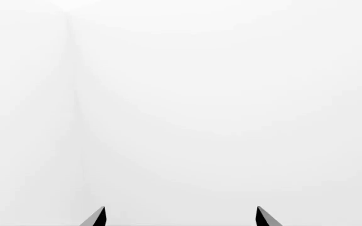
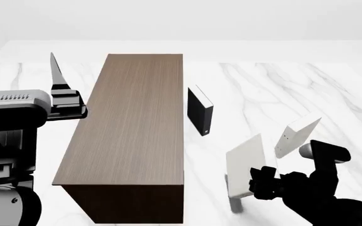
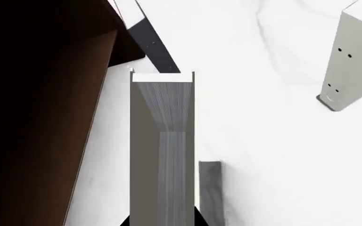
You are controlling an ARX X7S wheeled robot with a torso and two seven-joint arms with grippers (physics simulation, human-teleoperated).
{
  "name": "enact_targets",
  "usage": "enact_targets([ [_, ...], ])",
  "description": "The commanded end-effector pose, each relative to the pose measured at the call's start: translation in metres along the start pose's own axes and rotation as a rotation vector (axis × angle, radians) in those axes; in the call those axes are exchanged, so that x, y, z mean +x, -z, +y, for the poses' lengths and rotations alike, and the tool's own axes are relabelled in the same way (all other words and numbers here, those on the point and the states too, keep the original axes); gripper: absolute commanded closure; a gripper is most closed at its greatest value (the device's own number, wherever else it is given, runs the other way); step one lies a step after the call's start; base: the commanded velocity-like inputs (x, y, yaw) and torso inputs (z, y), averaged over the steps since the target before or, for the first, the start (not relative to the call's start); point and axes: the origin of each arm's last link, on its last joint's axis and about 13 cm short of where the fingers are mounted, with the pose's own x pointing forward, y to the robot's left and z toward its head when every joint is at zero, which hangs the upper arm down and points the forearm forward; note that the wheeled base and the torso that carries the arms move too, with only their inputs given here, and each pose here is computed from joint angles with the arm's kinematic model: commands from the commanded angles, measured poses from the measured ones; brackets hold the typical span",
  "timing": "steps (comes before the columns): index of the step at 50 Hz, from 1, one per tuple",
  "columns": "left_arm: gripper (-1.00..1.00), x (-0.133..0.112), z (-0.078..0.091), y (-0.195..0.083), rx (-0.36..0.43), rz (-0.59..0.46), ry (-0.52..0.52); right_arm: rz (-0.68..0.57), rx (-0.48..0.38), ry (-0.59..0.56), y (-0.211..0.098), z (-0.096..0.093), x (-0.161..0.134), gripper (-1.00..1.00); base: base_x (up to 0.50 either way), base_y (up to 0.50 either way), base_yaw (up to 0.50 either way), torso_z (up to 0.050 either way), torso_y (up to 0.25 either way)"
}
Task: Pick up the book on the right and place it under the cabinet shelf.
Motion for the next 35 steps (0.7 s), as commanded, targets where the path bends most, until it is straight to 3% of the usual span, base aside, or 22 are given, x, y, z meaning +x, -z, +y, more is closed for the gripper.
enact_targets([
  [1, -1.0, 0.0, 0.001, 0.0, 0.001, 0.0, -0.004, -0.039, 0.008, -0.082, -0.01, 0.01, 0.009, 1.0, 0.0, 0.0, 0.0, 0.0, 0.0],
  [35, -1.0, 0.001, 0.001, 0.002, 0.0, 0.005, -0.003, 0.008, 0.104, -0.235, -0.01, 0.023, 0.037, 1.0, 0.0, 0.0, 0.0, 0.0, 0.001],
])
